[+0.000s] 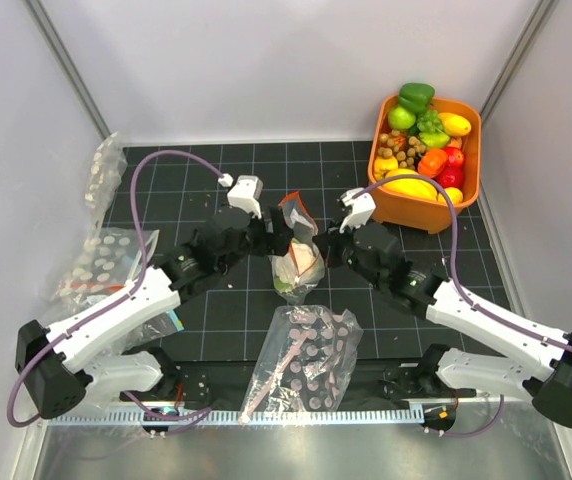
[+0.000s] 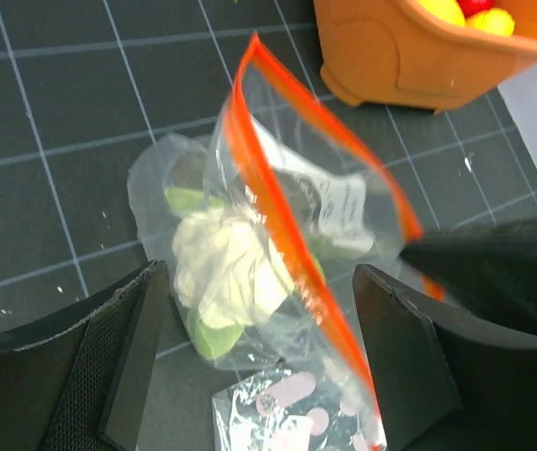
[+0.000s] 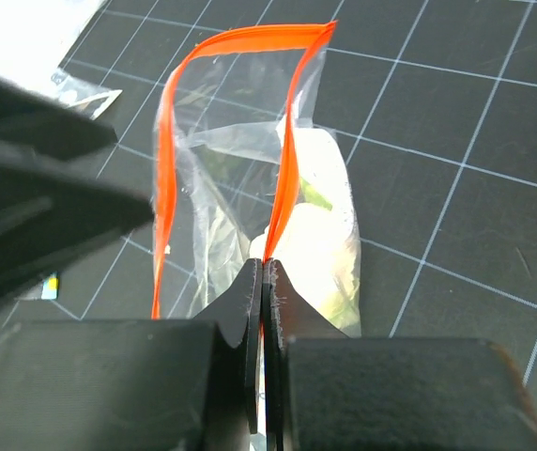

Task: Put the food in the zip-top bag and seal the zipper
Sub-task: Adjust the zipper food storage bag at the center of the board.

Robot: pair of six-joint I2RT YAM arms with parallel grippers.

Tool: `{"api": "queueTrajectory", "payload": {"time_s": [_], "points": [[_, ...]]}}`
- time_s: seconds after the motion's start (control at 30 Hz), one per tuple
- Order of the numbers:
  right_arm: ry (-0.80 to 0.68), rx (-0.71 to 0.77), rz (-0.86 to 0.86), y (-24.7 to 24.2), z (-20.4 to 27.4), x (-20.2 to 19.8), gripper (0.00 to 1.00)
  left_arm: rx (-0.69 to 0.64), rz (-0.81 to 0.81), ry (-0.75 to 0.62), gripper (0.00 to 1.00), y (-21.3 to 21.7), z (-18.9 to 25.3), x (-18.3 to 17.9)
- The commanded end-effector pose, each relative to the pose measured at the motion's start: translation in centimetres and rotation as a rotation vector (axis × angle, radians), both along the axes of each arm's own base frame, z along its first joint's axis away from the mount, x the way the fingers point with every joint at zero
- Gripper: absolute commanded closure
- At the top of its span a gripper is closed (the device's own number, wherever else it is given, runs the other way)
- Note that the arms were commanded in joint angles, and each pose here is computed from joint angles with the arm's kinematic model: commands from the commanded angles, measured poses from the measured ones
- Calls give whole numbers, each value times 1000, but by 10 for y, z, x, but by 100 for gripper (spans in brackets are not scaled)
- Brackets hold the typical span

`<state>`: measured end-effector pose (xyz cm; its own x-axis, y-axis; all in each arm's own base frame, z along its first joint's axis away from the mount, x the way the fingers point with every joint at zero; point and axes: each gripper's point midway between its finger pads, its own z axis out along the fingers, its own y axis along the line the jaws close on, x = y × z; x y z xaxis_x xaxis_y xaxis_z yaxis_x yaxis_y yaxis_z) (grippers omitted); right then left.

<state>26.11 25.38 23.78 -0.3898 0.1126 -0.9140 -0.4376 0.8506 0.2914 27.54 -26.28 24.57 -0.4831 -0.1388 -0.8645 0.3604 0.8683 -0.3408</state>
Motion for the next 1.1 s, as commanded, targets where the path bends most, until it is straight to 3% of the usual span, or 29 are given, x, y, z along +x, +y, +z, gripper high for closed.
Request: {"api": "queueTrajectory", "payload": {"time_s": [0.0, 0.2, 0.43, 0.63, 0.67, 0.8, 0.87, 1.07], "points": [[-71, 29, -8, 6, 28, 5, 99, 9, 76, -80, 16, 5, 49, 13], [-77, 19, -21, 6, 28, 3, 99, 194, 183, -2, 18, -1, 25, 32], [-82, 13, -48, 1, 29, 4, 99, 420, 265, -32, 27, -10, 24, 38], [-81, 13, -56, 0, 28, 5, 99, 553, 310, -46, 42, -5, 13, 39], [-79, 13, -58, 0, 28, 5, 99, 572, 306, -45, 49, -7, 10, 38], [-75, 5, -72, -2, 25, 7, 99, 640, 326, -52, 63, -7, 9, 37], [-75, 3, -75, -2, 24, 8, 99, 656, 327, -51, 78, -5, 7, 37], [-65, -14, -86, -1, 19, 10, 99, 654, 328, -48, 87, 7, 3, 30]]}}
